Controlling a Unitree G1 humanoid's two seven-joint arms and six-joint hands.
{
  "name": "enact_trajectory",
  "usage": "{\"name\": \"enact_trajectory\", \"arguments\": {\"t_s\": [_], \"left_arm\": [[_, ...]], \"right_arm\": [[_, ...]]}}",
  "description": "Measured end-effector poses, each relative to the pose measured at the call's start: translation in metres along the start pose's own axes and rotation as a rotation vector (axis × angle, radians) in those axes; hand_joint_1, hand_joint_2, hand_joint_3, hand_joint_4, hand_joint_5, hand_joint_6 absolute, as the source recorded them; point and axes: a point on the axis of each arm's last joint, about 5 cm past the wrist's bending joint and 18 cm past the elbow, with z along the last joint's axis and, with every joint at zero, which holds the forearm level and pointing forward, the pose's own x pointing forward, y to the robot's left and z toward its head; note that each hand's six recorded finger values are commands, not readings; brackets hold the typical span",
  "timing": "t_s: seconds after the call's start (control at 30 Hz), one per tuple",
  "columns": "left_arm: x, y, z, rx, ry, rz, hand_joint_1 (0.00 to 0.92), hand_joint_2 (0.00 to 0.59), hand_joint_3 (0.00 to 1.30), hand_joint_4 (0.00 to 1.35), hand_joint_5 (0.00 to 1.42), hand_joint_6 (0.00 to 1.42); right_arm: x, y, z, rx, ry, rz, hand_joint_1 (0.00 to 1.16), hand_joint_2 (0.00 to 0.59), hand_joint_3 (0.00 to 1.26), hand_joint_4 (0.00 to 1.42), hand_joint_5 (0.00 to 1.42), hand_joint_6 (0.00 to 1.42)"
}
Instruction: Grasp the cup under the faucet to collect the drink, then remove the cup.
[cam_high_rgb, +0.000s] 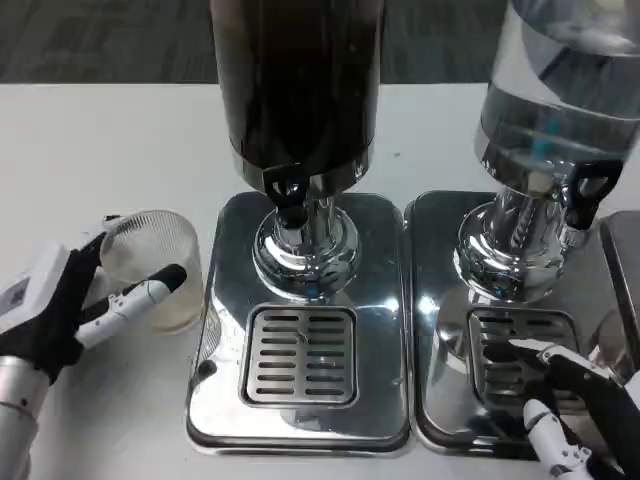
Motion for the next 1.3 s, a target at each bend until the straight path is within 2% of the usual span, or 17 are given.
{"name": "enact_trajectory", "arguments": {"t_s": [0.13, 0.23, 0.67, 0.83, 0.97, 1.3], "left_arm": [[0.0, -0.0002, 0.0001, 0.007, -0.003, -0.002, 0.0, 0.024, 0.09, 0.04, 0.31, 0.24], [0.0001, -0.0002, 0.0, 0.01, -0.001, -0.003, 0.0, 0.013, 0.0, 0.02, 0.29, 0.23], [0.0002, -0.0002, 0.0001, 0.011, -0.001, -0.005, 0.0, 0.0, 0.0, 0.0, 0.26, 0.19], [0.0025, 0.0008, 0.0013, 0.023, -0.003, -0.011, 0.005, 0.022, 0.0, 0.0, 0.27, 0.2], [0.0033, 0.0023, 0.0013, 0.037, -0.01, -0.018, 0.093, 0.045, 0.0, 0.0, 0.28, 0.24], [0.0087, 0.0033, 0.0051, 0.06, -0.027, -0.026, 0.179, 0.054, 0.0, 0.0, 0.3, 0.26]], "right_arm": [[0.0, -0.0008, -0.0002, 0.011, 0.0, -0.004, 0.25, 0.586, 0.34, 0.22, 0.19, 0.23], [0.0, -0.0008, -0.0003, 0.013, 0.0, -0.004, 0.24, 0.586, 0.34, 0.22, 0.19, 0.23], [0.0002, -0.0003, -0.0001, 0.02, 0.0, -0.006, 0.22, 0.586, 0.34, 0.22, 0.2, 0.23], [0.0001, 0.0007, -0.0002, 0.026, 0.003, -0.006, 0.22, 0.586, 0.34, 0.22, 0.2, 0.23], [0.0, 0.0011, -0.0004, 0.029, 0.005, -0.007, 0.21, 0.586, 0.34, 0.22, 0.2, 0.23], [0.0007, 0.0026, -0.0001, 0.037, 0.004, -0.008, 0.2, 0.586, 0.35, 0.22, 0.2, 0.23]]}}
